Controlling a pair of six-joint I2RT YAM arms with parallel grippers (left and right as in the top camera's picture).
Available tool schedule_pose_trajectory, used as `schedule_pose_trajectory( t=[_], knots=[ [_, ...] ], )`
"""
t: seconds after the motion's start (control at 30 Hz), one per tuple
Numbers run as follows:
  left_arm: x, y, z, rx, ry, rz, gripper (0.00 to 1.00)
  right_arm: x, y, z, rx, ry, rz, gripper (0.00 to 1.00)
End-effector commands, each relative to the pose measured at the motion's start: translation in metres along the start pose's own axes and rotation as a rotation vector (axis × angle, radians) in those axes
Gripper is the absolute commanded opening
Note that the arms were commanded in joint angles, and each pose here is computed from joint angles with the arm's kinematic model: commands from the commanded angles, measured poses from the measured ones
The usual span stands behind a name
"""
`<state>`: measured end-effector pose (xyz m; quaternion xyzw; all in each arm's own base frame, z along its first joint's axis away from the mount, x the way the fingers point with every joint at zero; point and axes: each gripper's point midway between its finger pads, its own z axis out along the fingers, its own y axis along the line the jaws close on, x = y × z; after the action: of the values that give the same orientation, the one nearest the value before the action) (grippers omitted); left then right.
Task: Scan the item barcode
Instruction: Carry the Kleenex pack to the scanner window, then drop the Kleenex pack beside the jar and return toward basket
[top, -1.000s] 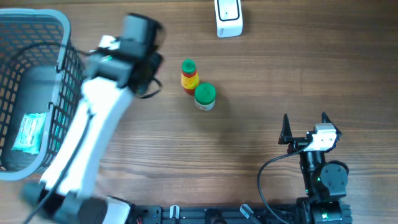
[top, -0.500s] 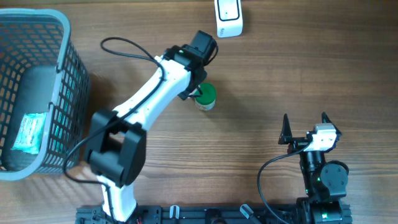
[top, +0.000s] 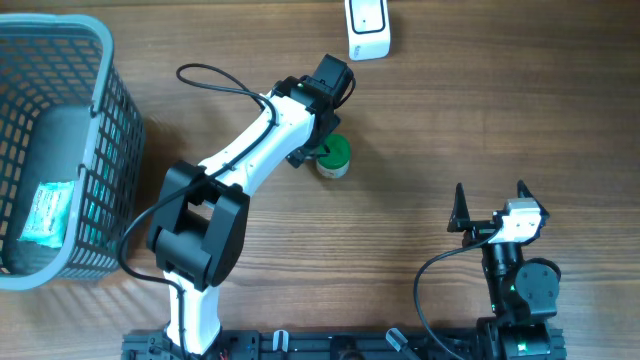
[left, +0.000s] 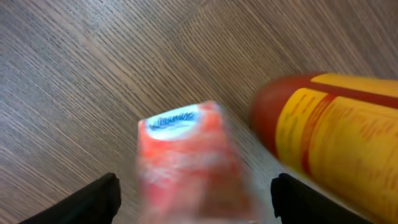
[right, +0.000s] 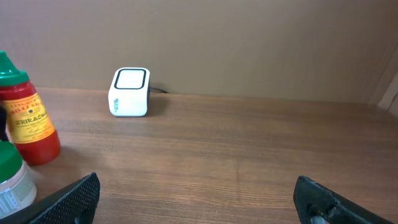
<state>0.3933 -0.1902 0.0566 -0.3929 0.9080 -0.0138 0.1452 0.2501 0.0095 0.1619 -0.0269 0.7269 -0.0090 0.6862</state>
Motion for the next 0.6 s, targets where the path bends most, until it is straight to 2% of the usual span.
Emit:
schedule_pose_trajectory(
  t=[0.0, 0.23, 0.3, 0.57],
  knots=[
    [0.005, 0.011, 0.005, -0.049, 0.012, 0.013, 0.91, -0.001, 0.002, 0.0, -0.012, -0.003, -0.004, 1.0],
    [-0.007, 0.015, -0.024, -0.029, -0.038, 0.011, 1.0, -0.001, 0.002, 0.0, -0.012, -0.003, -0.005, 0.99],
    [-0.016, 0.014, -0.04, -0.006, -0.081, 0.006, 1.0, -0.001, 0.002, 0.0, -0.012, -0.003, -0.005, 1.0],
    [-0.084, 0.027, -0.124, 0.103, -0.374, -0.091, 1.0, -0.001, 0.002, 0.0, -0.012, -0.003, -0.005, 1.0]
  ],
)
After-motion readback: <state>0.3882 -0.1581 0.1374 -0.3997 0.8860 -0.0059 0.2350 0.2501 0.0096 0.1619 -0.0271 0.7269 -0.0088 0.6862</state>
